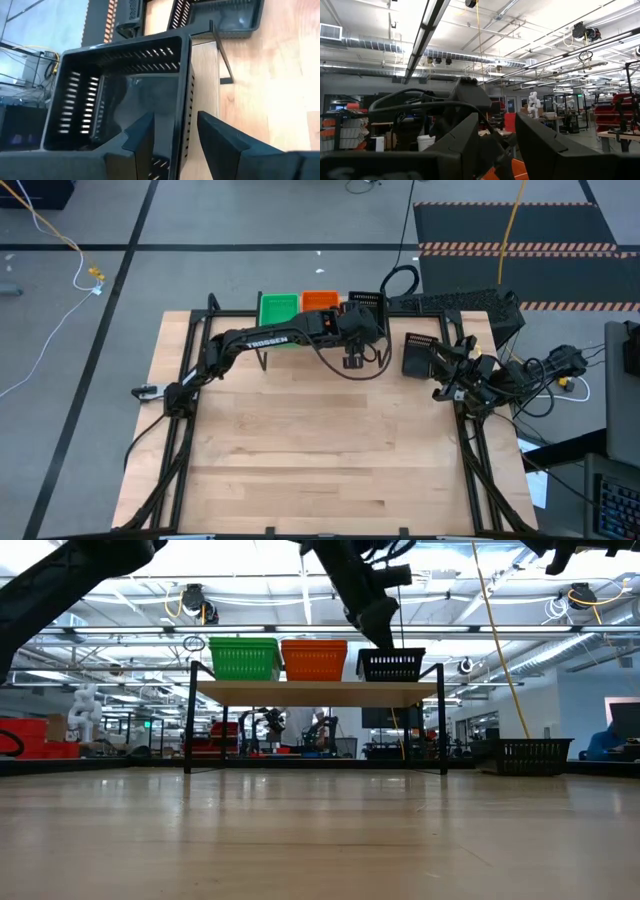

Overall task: Stack baskets on shelf by color
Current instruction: Stack the left black bin on top of the black bin on the shelf, then stack the black bin on top of the black bins on the shelf

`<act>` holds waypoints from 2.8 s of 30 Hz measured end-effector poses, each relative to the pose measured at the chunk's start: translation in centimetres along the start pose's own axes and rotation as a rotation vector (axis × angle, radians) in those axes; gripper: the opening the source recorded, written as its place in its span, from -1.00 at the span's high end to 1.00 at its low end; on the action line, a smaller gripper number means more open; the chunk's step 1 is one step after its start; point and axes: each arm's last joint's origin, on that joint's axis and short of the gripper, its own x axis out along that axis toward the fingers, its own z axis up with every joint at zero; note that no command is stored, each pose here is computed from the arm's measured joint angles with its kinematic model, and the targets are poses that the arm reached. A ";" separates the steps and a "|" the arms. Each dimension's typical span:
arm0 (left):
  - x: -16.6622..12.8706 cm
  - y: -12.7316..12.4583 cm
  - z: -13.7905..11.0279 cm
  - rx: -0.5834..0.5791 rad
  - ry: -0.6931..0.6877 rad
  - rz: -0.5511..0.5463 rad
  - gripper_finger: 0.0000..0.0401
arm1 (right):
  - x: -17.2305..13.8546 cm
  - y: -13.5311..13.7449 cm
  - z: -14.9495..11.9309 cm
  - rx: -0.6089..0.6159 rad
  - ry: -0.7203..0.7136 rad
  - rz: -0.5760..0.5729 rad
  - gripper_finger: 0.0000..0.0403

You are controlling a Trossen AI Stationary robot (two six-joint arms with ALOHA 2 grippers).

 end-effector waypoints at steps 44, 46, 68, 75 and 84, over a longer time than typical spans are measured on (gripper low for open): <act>0.0 1.2 -0.6 -0.016 0.038 0.107 0.24 | 0.0 0.0 0.0 -0.019 0.001 -0.003 0.39; -0.1 1.1 -0.6 -0.015 0.035 0.106 0.24 | 0.0 0.0 0.0 -0.017 0.001 -0.003 0.39; -3.2 1.2 1.0 0.034 -0.050 0.173 0.24 | 0.0 0.0 0.0 -0.020 0.002 -0.003 0.39; -5.6 -0.8 2.3 0.078 -0.122 0.111 0.24 | 0.0 0.0 -0.3 -0.092 0.043 -0.033 0.39; -2.9 -6.4 0.9 0.037 -0.085 -0.189 0.24 | 0.1 0.5 -2.1 -0.320 0.380 -0.070 0.39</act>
